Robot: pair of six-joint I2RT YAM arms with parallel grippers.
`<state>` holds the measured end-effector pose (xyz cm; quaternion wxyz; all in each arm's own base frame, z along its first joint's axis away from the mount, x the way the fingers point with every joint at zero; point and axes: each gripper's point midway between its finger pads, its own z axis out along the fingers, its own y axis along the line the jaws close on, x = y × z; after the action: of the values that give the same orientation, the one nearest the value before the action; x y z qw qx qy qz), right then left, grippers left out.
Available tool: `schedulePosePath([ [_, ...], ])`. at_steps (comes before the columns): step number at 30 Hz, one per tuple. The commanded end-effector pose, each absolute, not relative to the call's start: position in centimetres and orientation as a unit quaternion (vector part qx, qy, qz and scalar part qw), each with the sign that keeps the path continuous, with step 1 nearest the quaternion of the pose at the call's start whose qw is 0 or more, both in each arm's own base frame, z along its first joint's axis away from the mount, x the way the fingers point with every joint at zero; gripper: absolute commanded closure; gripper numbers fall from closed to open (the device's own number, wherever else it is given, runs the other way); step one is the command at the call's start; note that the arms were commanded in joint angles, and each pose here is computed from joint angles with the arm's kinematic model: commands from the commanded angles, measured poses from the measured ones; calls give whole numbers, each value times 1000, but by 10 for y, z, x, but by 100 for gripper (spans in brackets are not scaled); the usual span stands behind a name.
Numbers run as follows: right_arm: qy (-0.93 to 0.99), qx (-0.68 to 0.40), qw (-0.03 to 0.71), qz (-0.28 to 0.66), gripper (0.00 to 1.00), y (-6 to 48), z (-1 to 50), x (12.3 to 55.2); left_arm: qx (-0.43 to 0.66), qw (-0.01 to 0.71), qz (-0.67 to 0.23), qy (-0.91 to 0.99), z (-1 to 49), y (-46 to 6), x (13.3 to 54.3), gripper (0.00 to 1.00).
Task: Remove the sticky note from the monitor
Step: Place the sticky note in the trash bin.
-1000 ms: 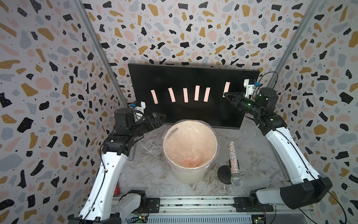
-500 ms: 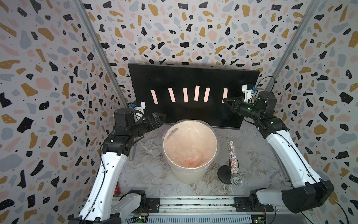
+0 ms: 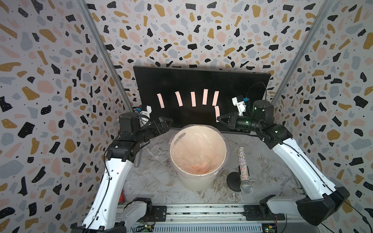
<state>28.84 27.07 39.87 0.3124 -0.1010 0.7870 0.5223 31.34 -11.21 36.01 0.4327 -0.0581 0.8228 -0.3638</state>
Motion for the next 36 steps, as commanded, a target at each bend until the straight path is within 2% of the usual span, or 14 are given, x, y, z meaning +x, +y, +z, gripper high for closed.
schedulePosePath([
  [1, 788, -159, 304, 512, 100, 280, 405, 260, -47, 445, -374, 813, 373, -116, 311, 1],
  [12, 825, -259, 248, 437, 100, 313, 364, 206, -47, 444, -376, 812, 375, -116, 308, 1],
  [19, 854, -300, 229, 359, 100, 318, 334, 194, -47, 443, -375, 813, 373, -116, 308, 1],
  [27, 867, -316, 211, 323, 100, 327, 311, 190, -48, 440, -375, 815, 371, -116, 307, 1],
  [29, 870, -319, 208, 314, 97, 328, 307, 190, -48, 438, -375, 815, 371, -116, 306, 0],
  [36, 879, -320, 197, 294, 74, 329, 294, 192, -47, 436, -373, 818, 371, -116, 304, 1],
])
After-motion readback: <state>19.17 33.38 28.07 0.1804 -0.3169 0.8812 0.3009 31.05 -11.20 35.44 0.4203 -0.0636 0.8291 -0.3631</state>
